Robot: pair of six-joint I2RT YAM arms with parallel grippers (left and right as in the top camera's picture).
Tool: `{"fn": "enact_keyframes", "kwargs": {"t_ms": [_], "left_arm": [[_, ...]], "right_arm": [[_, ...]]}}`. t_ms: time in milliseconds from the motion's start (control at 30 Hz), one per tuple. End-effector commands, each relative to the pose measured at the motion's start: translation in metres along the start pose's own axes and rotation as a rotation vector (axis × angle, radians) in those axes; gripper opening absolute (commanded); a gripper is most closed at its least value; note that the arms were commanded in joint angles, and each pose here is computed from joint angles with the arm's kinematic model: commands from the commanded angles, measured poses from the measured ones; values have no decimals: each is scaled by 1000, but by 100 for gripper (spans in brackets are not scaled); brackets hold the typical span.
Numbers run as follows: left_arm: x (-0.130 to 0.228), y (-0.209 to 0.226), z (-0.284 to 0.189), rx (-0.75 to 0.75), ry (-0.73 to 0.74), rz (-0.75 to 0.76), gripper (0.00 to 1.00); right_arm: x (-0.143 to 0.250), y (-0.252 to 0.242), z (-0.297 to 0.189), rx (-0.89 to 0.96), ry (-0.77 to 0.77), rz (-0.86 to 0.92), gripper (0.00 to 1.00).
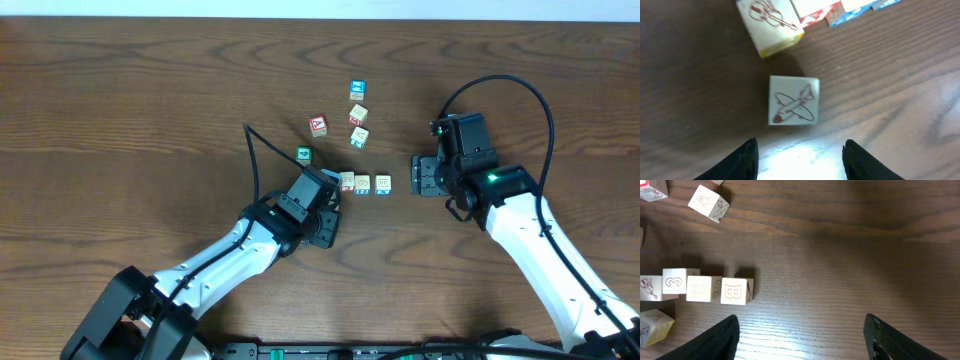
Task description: Lift 5 blocks
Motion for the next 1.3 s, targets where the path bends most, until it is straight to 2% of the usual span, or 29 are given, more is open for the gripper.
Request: {"fn": "enact_keyframes", "kwargs": {"t_ms": [0, 200, 467, 833, 933, 967, 1267], "left_arm": [[-18, 7, -4, -63, -60, 56, 55], [-27, 8, -3, -76, -99, 68, 55], [-30, 11, 16, -97, -60, 64, 55], [-32, 10, 16, -99, -52, 56, 55], [-31, 11, 16, -101, -45, 56, 37], [-31, 11, 16, -101, -44, 56, 36], [-29, 11, 16, -103, -37, 54, 36]], "right_arm": [[3, -2, 4, 7, 13, -9, 76], [3, -2, 4, 7, 13, -9, 76], [3, -2, 4, 7, 12, -9, 76], [3, -2, 4, 7, 12, -9, 76], [3, -2, 4, 7, 13, -9, 75], [3, -2, 4, 7, 13, -9, 75], [3, -2, 4, 7, 13, -9, 75]]}}
Point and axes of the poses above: each gripper's point midway between its finger pads, its own z axis out along the fingers, its own y axis along the line the jaws close on, x = y × z, the point moved 1 cm from there along -z, back along the fingers, and after that the axes turned 1 degree about z, right-handed, at the moved point
